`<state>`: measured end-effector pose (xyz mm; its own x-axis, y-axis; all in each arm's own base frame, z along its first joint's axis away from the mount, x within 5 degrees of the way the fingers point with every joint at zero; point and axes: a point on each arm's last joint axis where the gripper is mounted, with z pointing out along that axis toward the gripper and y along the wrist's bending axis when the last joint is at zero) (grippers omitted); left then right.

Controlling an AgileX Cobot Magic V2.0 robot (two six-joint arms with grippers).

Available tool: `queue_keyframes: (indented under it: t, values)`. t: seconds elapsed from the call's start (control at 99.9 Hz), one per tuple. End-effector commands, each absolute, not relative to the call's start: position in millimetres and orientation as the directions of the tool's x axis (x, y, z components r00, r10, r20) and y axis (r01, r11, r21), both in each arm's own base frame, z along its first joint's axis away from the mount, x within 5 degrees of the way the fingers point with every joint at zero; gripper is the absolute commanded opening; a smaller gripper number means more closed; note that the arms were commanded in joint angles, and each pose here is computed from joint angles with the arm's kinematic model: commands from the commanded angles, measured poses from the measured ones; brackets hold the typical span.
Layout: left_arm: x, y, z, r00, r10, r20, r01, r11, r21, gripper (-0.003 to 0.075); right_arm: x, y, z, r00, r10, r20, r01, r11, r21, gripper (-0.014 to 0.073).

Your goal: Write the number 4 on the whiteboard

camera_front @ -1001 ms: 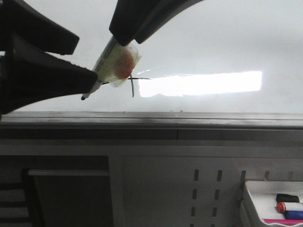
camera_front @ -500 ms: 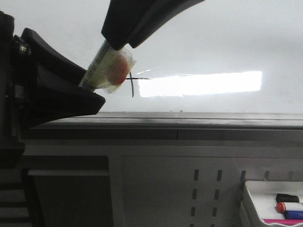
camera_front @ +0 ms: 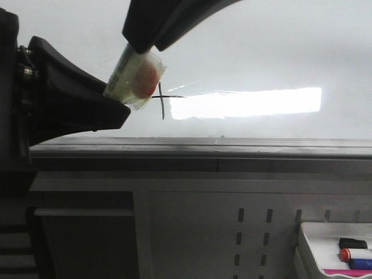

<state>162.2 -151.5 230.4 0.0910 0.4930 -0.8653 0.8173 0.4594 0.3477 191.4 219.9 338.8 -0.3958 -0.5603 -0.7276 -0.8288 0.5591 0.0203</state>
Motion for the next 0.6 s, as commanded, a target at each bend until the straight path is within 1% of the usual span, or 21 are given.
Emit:
queue_keyframes:
  t: [0.0, 0.04, 0.08, 0.13, 0.18, 0.26, 0.34, 0.41, 0.44, 0.51, 0.59]
  values:
    - [167, -155, 250, 0.042, 0.332, -0.942, 0.796, 0.559, 0.233, -0.002, 194, 217, 367, -0.31, -0.457, -0.834, -0.814, 0.58, -0.016, 0.0377]
    - [169, -153, 251, -0.017, 0.282, -0.959, 0.774, 0.611, 0.166, -0.002, 196, 214, 370, -0.294, -0.447, -0.845, -0.808, 0.589, -0.031, 0.0442]
    - [172, -151, 252, -0.071, 0.227, -0.971, 0.748, 0.656, 0.098, -0.002, 196, 212, 371, -0.284, -0.447, -0.848, -0.804, 0.593, -0.043, 0.0462]
    - [176, -148, 254, -0.16, 0.122, -0.98, 0.692, 0.722, -0.023, -0.002, 197, 208, 375, -0.28, -0.437, -0.855, -0.797, 0.602, -0.046, 0.0451]
    - [179, -144, 254, -0.226, 0.042, -0.973, 0.637, 0.762, -0.115, -0.002, 197, 202, 379, -0.278, -0.425, -0.862, -0.789, 0.613, -0.048, 0.0433]
    - [186, -134, 252, -0.295, -0.043, -0.955, 0.545, 0.813, -0.205, -0.002, 197, 196, 384, -0.275, -0.412, -0.868, -0.779, 0.626, -0.05, 0.0405]
    - [196, -122, 247, -0.389, -0.131, -0.912, 0.414, 0.86, -0.3, -0.002, 197, 190, 388, -0.272, -0.399, -0.876, -0.767, 0.639, -0.052, 0.0392]
    - [205, -113, 245, -0.465, -0.16, -0.871, 0.32, 0.887, -0.334, -0.002, 196, 188, 389, -0.27, -0.394, -0.879, -0.765, 0.642, -0.053, 0.0392]
    - [209, -111, 245, -0.483, -0.164, -0.86, 0.299, 0.892, -0.338, -0.002, 196, 188, 389, -0.27, -0.394, -0.879, -0.765, 0.642, -0.053, 0.0392]
    - [214, -112, 246, -0.531, -0.145, -0.835, 0.277, 0.901, -0.333, -0.002, 196, 188, 389, -0.27, -0.394, -0.879, -0.765, 0.642, -0.053, 0.0392]
    - [219, -115, 248, -0.55, -0.136, -0.824, 0.273, 0.903, -0.331, -0.002, 196, 188, 389, -0.27, -0.394, -0.879, -0.765, 0.642, -0.053, 0.0392]
